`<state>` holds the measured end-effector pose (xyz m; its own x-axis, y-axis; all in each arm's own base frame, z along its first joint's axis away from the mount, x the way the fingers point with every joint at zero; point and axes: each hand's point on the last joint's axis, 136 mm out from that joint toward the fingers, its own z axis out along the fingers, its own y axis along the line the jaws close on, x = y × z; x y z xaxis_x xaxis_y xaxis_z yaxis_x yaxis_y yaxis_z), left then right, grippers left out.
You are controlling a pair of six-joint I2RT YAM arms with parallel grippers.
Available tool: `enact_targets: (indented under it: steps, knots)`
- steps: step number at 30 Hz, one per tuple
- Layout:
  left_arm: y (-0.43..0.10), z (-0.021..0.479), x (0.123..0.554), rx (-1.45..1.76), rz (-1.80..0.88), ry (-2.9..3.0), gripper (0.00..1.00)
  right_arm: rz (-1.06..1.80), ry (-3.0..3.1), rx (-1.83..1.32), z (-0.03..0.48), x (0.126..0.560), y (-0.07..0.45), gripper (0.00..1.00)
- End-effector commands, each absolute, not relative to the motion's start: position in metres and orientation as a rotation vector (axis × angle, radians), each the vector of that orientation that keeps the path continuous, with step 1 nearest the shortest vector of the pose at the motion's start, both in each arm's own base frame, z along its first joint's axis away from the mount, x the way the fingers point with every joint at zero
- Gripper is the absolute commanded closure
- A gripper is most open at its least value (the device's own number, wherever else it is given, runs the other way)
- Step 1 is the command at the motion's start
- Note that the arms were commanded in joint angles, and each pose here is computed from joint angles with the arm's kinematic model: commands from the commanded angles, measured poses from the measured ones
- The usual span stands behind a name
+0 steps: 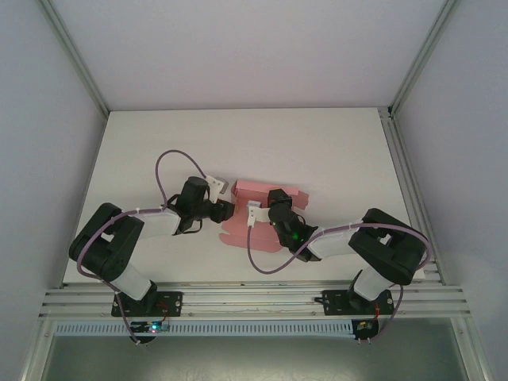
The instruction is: Assemble paper box
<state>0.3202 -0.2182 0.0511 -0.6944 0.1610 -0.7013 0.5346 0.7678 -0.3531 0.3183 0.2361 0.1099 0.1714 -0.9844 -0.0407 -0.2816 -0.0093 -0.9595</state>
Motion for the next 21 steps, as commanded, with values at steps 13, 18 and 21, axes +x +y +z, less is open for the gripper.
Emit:
enact_targets:
  steps: [13, 18, 21]
  knots:
    - [-0.216, 0.094, 0.375, 0.346, -0.527, 2.041, 0.57, -0.91, 1.273, -1.594, 0.089, 0.3, 0.252, 0.92]
    - [-0.209, 0.086, 0.392, 0.226, -0.376, 2.016, 0.59, -0.899, 1.285, -1.586, 0.085, 0.3, 0.257, 0.93]
    - [-0.218, 0.084, 0.394, 0.263, -0.348, 2.005, 0.59, -0.883, 1.283, -1.59, 0.084, 0.3, 0.26, 0.93]
